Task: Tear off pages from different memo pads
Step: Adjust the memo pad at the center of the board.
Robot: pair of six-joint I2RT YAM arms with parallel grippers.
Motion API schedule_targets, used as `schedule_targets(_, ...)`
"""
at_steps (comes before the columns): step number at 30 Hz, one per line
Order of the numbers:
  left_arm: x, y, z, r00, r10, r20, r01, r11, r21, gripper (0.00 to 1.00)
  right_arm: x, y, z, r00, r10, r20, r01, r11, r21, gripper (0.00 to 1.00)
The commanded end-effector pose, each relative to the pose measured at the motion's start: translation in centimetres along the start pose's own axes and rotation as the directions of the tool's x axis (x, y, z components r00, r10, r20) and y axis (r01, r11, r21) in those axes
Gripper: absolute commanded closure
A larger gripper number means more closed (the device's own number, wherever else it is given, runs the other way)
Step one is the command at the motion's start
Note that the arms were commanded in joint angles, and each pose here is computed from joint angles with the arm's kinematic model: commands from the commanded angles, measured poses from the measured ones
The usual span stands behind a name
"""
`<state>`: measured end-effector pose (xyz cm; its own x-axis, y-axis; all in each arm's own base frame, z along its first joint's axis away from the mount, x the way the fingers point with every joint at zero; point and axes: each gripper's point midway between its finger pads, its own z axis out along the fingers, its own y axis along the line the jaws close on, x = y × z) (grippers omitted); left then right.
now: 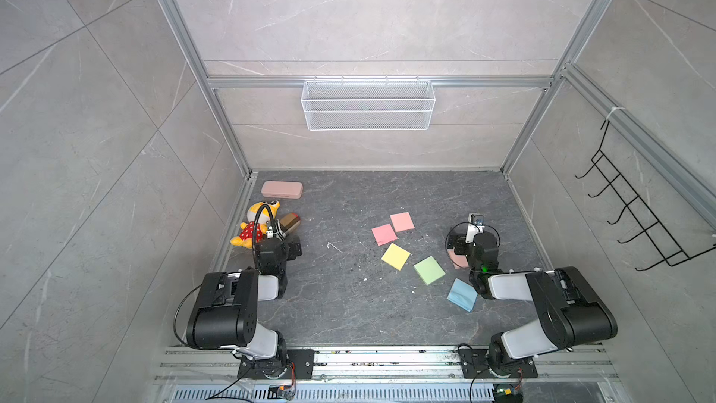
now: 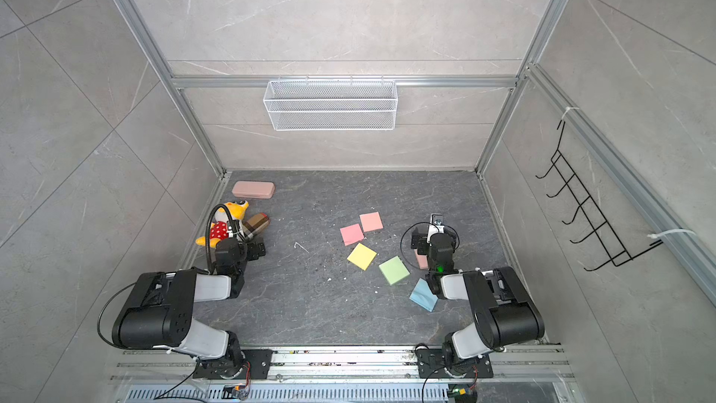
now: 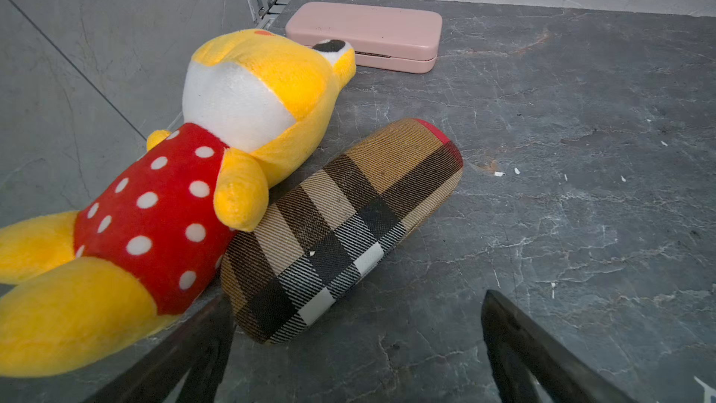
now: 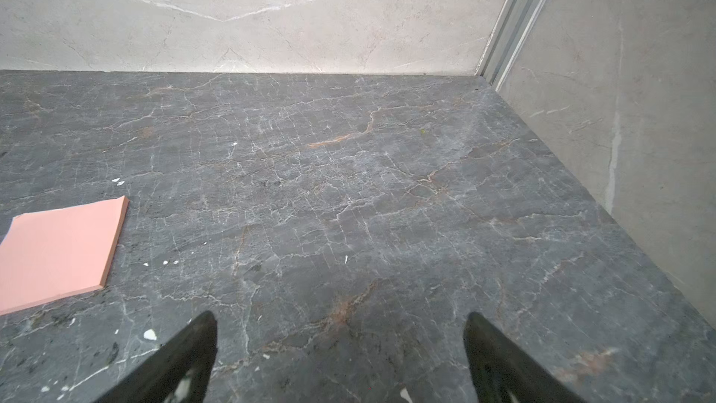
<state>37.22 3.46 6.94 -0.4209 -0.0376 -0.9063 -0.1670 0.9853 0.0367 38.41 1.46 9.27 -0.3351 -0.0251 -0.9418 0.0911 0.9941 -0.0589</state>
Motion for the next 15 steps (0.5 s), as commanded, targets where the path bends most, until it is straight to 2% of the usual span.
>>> schedule_targets(1, -2.00, -0.01, 0.21, 0.998, -0.011, 0.055, 0.011, 1.000, 0.010, 0.00, -0.29, -0.14, 0.03, 1.000, -0.011, 0.016, 0.011, 1.000, 0.013, 0.01)
schedule_targets(15, -2.00, 0.01, 0.21, 0.998, -0.013, 0.054, 0.012, 1.000, 0.009, 0.00, -0.29, -0.03, 0.07, 1.000, -0.009, 0.015, 0.009, 1.000, 0.006, 0.01)
